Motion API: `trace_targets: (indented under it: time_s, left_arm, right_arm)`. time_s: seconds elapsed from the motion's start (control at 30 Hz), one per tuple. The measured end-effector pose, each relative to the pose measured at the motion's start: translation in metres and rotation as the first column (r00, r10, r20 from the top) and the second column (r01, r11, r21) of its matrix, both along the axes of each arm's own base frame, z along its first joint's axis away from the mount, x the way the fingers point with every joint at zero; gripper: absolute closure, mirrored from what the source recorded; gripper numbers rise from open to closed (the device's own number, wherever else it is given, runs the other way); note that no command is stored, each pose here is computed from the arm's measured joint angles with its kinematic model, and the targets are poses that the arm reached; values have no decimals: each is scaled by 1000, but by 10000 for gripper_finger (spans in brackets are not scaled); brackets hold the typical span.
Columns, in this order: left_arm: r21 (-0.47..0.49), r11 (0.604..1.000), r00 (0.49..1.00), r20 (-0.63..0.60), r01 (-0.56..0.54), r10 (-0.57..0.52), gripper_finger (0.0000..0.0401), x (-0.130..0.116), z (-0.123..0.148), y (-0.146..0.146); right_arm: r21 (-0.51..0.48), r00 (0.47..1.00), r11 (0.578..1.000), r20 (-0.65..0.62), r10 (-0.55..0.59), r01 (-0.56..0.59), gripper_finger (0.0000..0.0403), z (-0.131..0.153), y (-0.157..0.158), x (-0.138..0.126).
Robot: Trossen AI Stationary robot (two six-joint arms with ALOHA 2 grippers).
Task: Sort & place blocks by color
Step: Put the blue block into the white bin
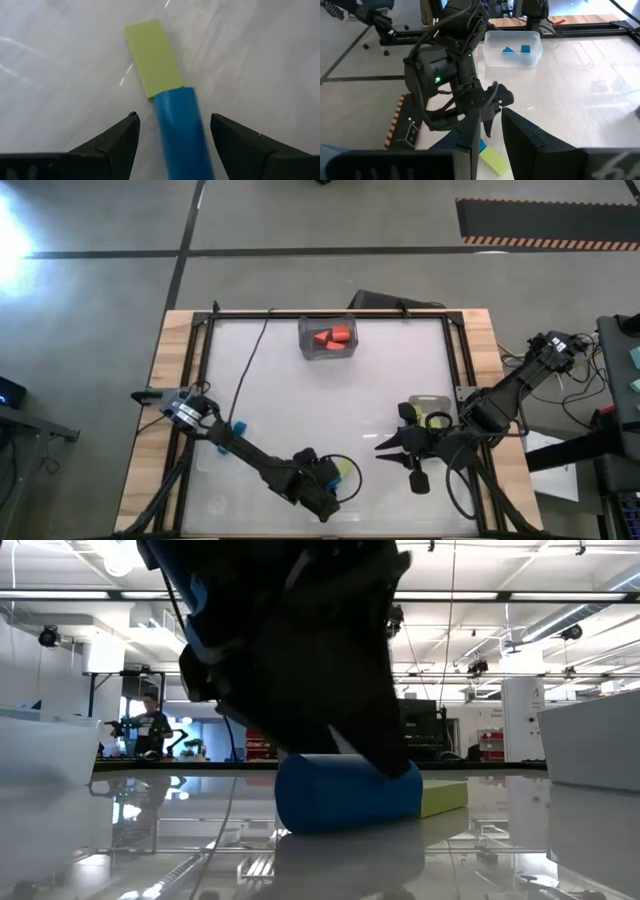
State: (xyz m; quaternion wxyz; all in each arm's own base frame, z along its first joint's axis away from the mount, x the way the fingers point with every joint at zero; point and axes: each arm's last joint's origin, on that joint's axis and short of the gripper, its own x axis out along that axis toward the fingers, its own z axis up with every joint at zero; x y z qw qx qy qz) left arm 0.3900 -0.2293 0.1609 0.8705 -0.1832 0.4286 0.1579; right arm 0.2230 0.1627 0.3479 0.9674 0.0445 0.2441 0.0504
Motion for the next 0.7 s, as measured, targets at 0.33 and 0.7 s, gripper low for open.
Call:
trace_targets:
  time_s: [0.33, 0.7]
  left_arm:
    - [-3, 1000, 1000, 6, -2, 2, 211, 0, -2, 1]
    - [-12, 1000, 1000, 15, -2, 2, 312, 1, 0, 1]
  right_arm:
    - [0, 1000, 1000, 0, 0, 0, 335, 0, 0, 0]
    - [1, 1000, 1000, 1, -1, 1, 335, 0, 0, 0]
